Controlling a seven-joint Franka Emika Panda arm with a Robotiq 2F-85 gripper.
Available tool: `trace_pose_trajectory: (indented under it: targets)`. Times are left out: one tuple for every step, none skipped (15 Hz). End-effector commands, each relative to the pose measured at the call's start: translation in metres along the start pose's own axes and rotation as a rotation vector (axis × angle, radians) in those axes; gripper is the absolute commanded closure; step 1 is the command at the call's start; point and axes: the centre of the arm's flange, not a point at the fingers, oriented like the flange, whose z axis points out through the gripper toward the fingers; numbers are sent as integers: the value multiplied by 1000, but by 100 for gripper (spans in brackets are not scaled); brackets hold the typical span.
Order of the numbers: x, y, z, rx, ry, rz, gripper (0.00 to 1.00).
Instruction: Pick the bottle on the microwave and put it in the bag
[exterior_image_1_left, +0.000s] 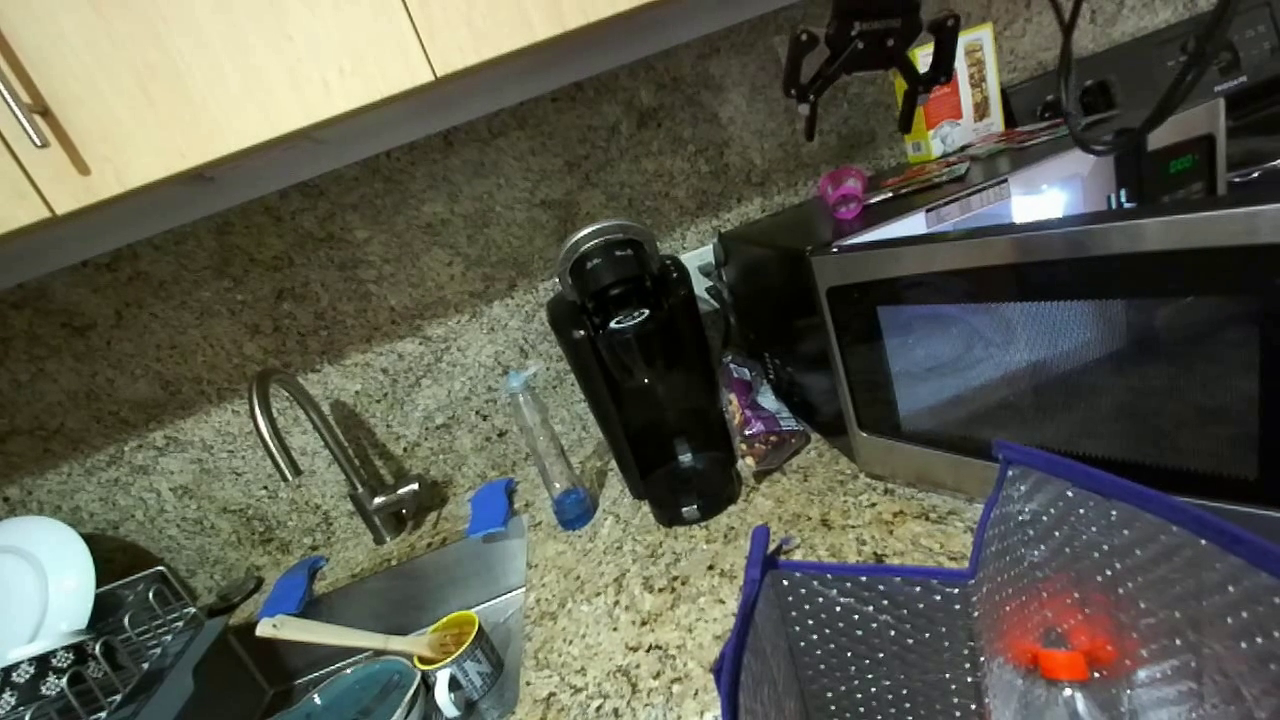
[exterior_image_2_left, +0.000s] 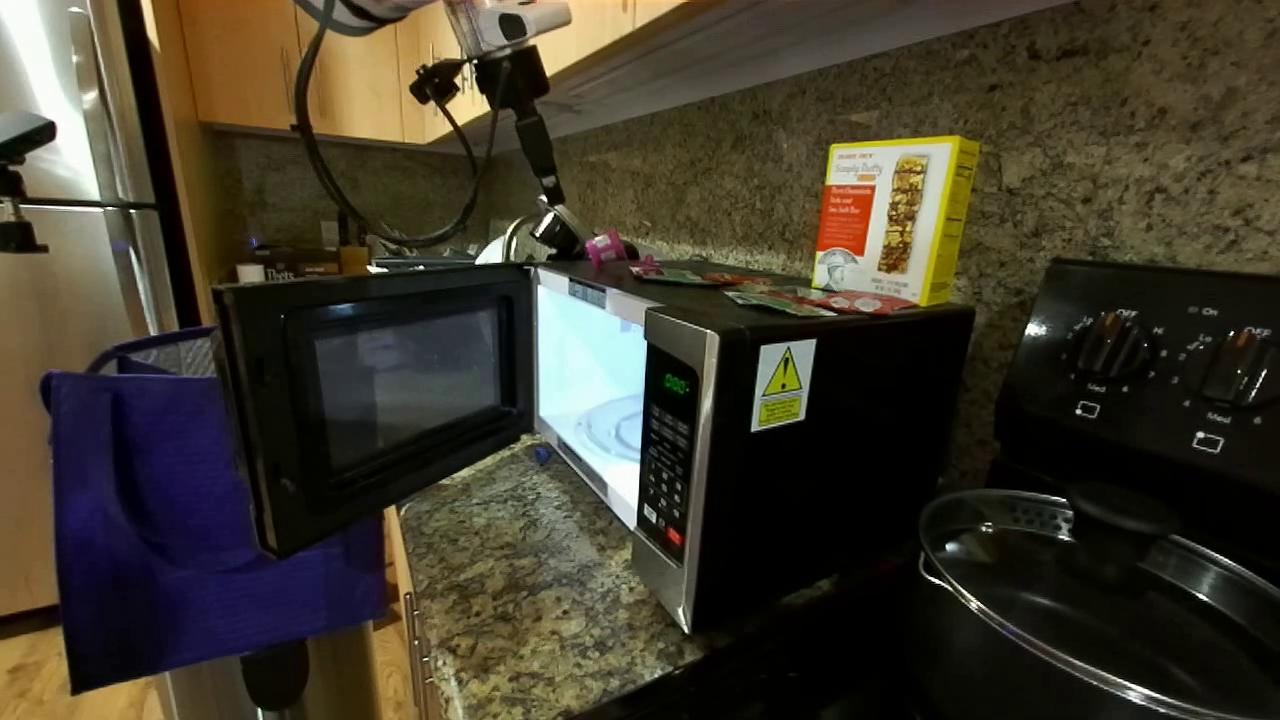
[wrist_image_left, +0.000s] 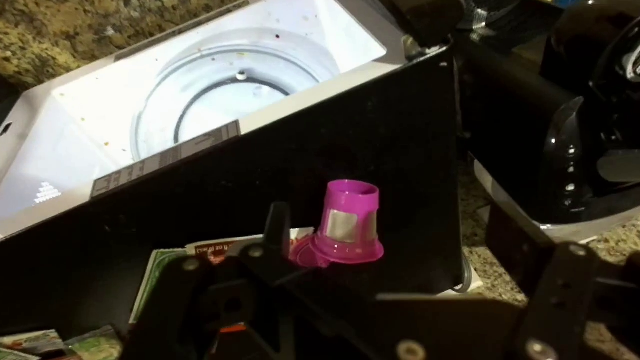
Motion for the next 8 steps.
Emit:
trace_pose_trajectory:
  targets:
    - [4, -4, 18, 19, 37, 56, 0]
    - [4, -5, 23, 13, 35, 66, 0]
    - [3, -5, 27, 8, 35, 68, 0]
    - [2, -6, 31, -13, 49, 74, 0]
    - [2, -6, 34, -23, 49, 76, 0]
    - [0, -5, 38, -38, 47, 78, 0]
    - [-1, -6, 41, -45, 54, 79, 0]
    - [-3, -6, 44, -40, 71, 62, 0]
